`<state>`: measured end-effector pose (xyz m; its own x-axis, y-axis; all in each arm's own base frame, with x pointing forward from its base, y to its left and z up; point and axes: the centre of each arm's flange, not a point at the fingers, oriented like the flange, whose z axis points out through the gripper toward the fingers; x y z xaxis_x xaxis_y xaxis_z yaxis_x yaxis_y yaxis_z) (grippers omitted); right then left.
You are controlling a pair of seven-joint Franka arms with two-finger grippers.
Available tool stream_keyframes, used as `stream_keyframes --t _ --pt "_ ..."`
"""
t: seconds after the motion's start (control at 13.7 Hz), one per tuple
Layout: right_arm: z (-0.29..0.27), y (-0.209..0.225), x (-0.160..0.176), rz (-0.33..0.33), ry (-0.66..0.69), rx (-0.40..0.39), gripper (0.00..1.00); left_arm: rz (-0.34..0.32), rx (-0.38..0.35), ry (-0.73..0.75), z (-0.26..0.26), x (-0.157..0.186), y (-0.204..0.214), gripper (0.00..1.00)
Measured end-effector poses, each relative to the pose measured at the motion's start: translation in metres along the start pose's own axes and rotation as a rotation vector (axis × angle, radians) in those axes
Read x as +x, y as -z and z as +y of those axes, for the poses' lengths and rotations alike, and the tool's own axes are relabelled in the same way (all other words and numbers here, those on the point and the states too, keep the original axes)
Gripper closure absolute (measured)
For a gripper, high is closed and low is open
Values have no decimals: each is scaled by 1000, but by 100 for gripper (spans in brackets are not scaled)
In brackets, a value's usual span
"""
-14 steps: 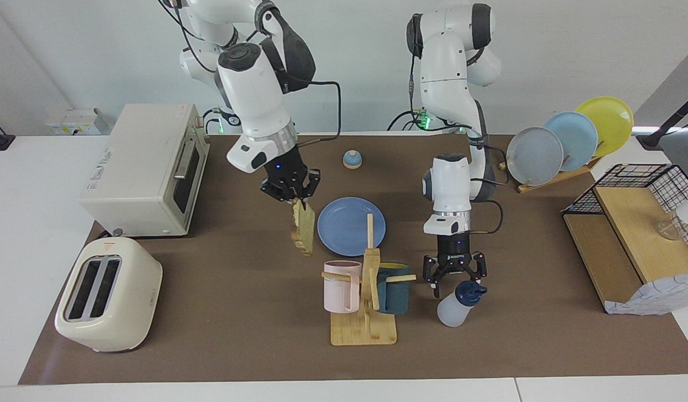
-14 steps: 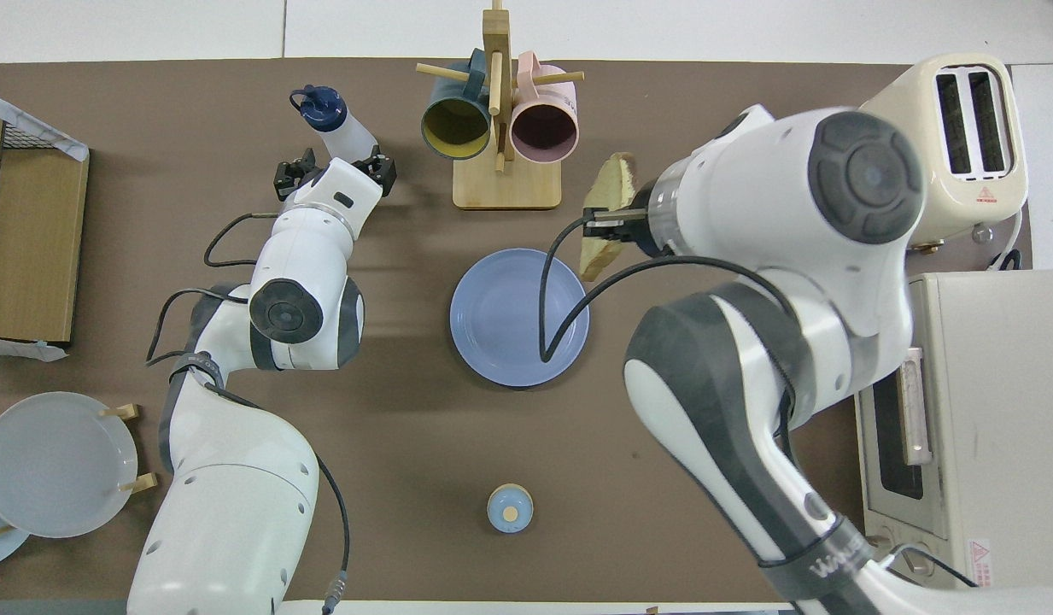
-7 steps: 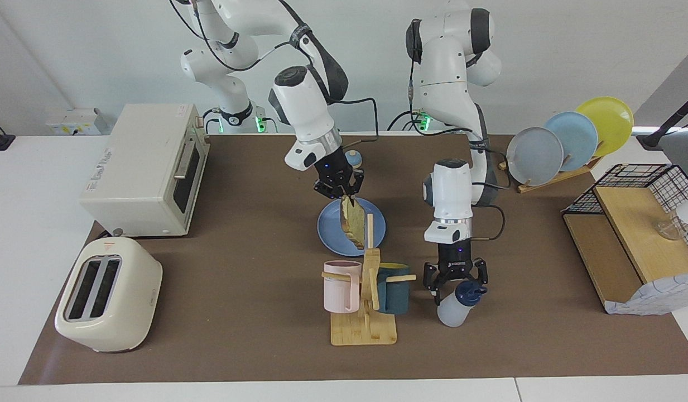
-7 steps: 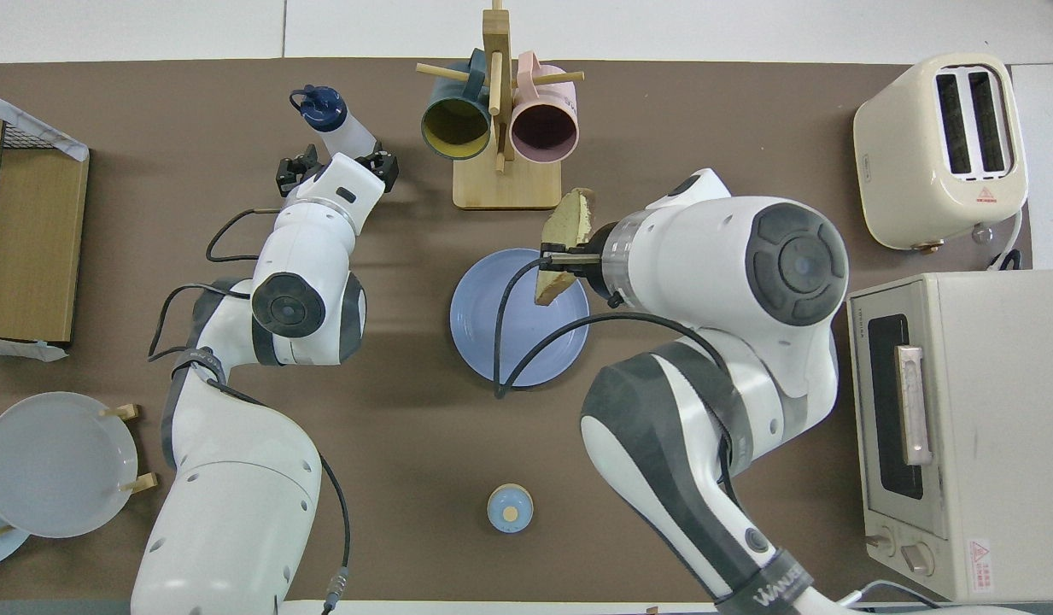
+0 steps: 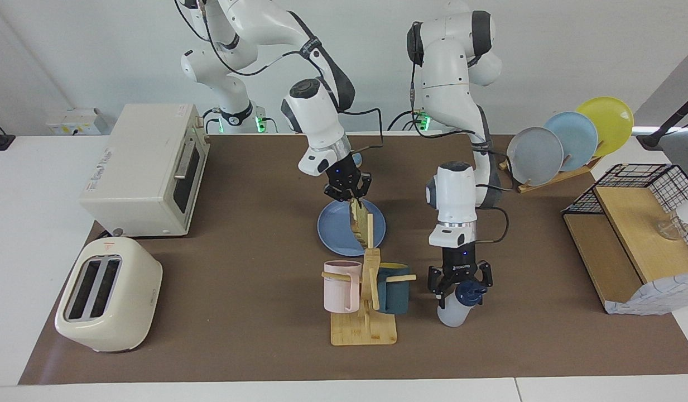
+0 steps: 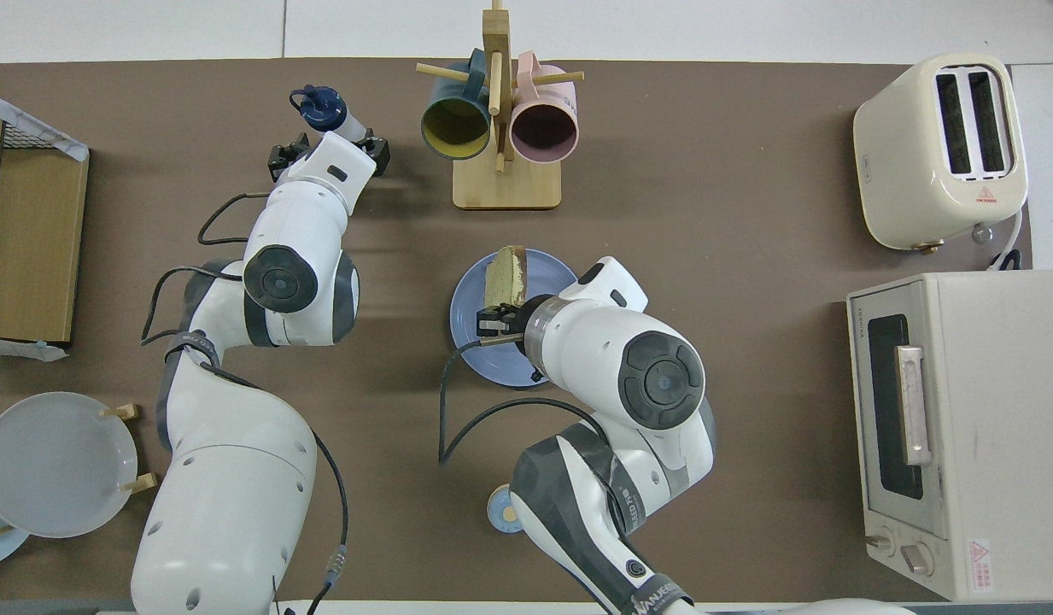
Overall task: Put bread on plate and add seasoning
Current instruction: 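Lower the bread onto the plate while the left gripper grasps the bottle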
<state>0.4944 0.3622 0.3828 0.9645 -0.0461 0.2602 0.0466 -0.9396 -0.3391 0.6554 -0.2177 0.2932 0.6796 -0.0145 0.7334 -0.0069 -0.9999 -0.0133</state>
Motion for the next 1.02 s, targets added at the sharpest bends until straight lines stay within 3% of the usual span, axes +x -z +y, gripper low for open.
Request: stream_keyframes --t 0.37,0.66,0.73,1.02 --pt "10 -8 -7 -19 2 -18 91 -28 4 -4 7 -14 -13 0" --pt "32 -10 -9 -30 -25 -42 91 22 -14 31 28 -12 -26 0" --pt "34 -10 -11 -32 -26 -44 85 29 -13 33 27 -8 -26 0" --pt "34 -8 -12 -31 -46 -44 38 35 -4 38 18 -3 -28 0"
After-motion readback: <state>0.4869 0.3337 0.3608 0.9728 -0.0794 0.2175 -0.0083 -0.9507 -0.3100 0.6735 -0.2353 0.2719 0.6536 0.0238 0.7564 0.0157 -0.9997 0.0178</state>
